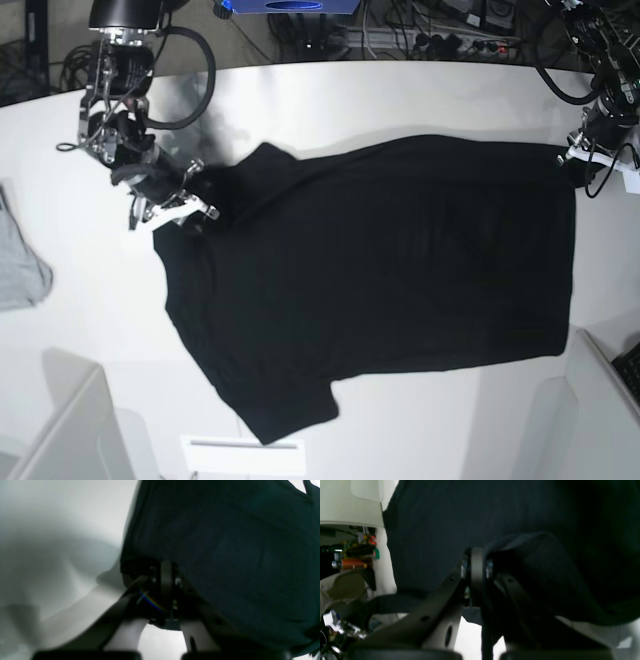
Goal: Fold the T-shirt properly
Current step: 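Lift the shoulder corners with both grippers and pull the shirt taut, then lower the shirt edge and open both grippers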
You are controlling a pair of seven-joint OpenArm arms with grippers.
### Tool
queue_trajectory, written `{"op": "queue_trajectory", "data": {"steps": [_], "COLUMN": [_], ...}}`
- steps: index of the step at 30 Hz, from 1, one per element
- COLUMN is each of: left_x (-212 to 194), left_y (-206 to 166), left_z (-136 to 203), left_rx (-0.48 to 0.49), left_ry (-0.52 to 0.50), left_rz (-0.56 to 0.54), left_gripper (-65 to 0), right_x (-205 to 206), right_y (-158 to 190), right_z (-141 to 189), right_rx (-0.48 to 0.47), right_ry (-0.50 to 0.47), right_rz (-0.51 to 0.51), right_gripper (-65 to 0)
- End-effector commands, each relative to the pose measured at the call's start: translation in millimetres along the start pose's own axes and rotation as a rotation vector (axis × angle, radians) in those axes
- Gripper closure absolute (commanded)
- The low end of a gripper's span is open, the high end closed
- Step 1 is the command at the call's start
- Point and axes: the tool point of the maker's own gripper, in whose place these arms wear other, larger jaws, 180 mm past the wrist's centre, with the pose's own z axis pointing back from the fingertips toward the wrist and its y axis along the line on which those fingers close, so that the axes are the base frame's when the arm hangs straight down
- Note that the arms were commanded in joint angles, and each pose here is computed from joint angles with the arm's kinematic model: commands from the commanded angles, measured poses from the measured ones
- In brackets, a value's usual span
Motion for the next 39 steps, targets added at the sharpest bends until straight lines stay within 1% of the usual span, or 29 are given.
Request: {"op": "queue_trajectory", "data": {"steps": [1, 6, 8, 17, 21, 24, 31, 39], "left_x": [15, 28, 31, 33, 31, 36, 43, 67], "left_y": [2, 7, 8, 12, 1, -11, 1, -10], "left_z": [4, -7, -11, -28, -37, -43, -52, -56], "left_rx": [0.01, 0.086, 0.095, 0.085, 0.06, 0.035, 0.118, 0.107], "left_ry": [-0.04, -0.049, -0.053, -0.037, -0.01, -0.013, -0.001, -0.045], "left_rz": [-0.028, -0.088, -0.082, -0.034, -0.069, -0.087, -0.129, -0.131], "left_gripper": [0.0, 0.0, 0.0, 0.0, 0.0, 0.0, 0.0, 0.0], "right_x": [15, 32, 36, 46, 50, 55, 63, 78], "right_y": [11, 14, 13, 5, 3, 6, 6, 14], "right_z": [0, -10, -16, -34, -41, -45, -54, -58], "right_rx": [0.034, 0.044, 0.042, 0.031, 0.028, 0.033, 0.035, 0.047], "right_ry": [-0.039, -0.053, -0.049, -0.033, -0.026, -0.028, -0.024, -0.04], "right_rz": [0.023, 0.019, 0.011, -0.024, -0.039, -0.045, -0.056, -0.049], "right_gripper": [0.0, 0.0, 0.0, 0.0, 0.0, 0.0, 0.0, 0.0]}}
